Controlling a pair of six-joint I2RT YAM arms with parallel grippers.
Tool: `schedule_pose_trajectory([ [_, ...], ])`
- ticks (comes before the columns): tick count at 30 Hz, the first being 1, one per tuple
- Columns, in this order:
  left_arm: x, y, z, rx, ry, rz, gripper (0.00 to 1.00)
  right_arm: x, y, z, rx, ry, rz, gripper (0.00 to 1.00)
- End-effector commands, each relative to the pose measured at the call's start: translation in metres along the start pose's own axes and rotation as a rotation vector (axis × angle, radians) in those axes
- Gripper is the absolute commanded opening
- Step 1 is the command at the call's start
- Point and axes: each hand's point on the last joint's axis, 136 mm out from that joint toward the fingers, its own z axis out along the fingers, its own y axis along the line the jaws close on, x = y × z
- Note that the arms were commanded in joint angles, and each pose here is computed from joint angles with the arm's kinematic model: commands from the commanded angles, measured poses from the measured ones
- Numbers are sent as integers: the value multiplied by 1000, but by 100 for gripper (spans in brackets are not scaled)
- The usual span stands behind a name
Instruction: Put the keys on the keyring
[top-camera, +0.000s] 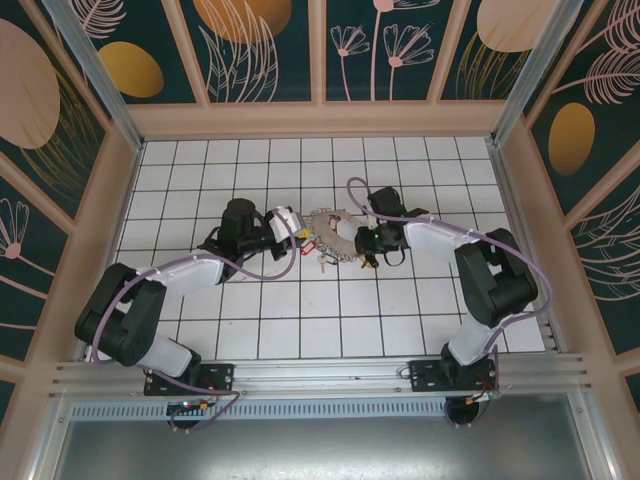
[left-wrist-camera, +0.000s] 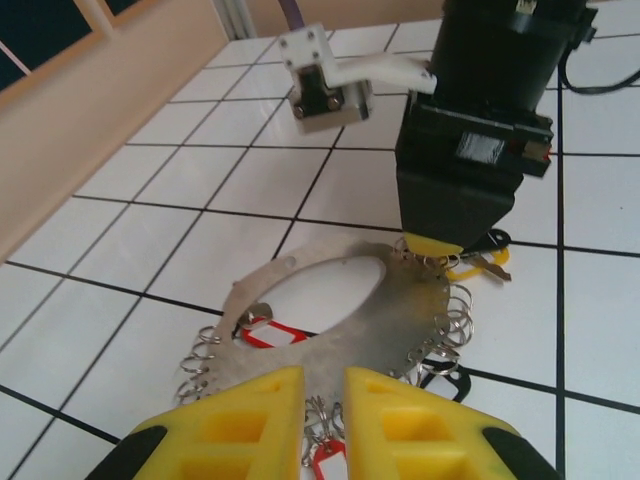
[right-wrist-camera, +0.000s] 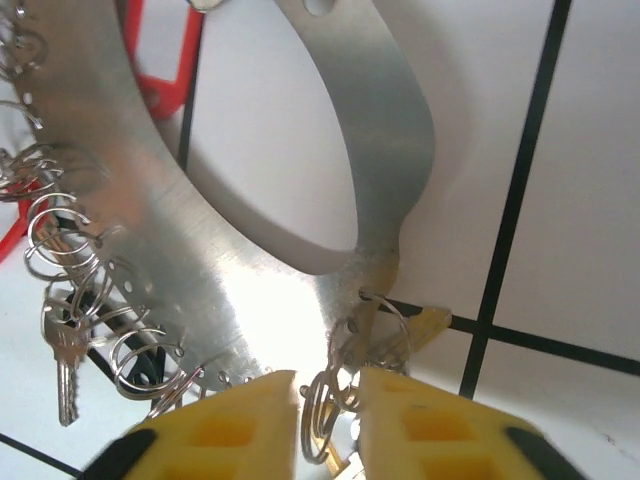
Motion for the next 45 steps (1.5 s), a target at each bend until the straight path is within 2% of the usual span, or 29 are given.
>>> schedule_pose_trajectory([
  [1,-13,6,6,15,-47,45,19,-16,-3,-19,0,-56,-36,30],
  [8,-13,6,11,34,-62,49,20,5,-17,-44,39,-52,-41,32],
  [10,-12,4,12,45,-68,48,19,10,-16,-44,29,-45,-42,30],
  [15,-10,3,13,50,-63,56,20,13,-11,-34,-29,-16,-37,24],
  [22,-6,0,11,52,-51,57,20,5,-4,-18,-74,-2,-17,23],
  [41,-16,-3,9,78,-78,84,19,-4,-6,2,-73,9,-23,26],
  [45,-16,-2,10,80,-78,83,19,-7,-7,3,-71,2,-30,21],
])
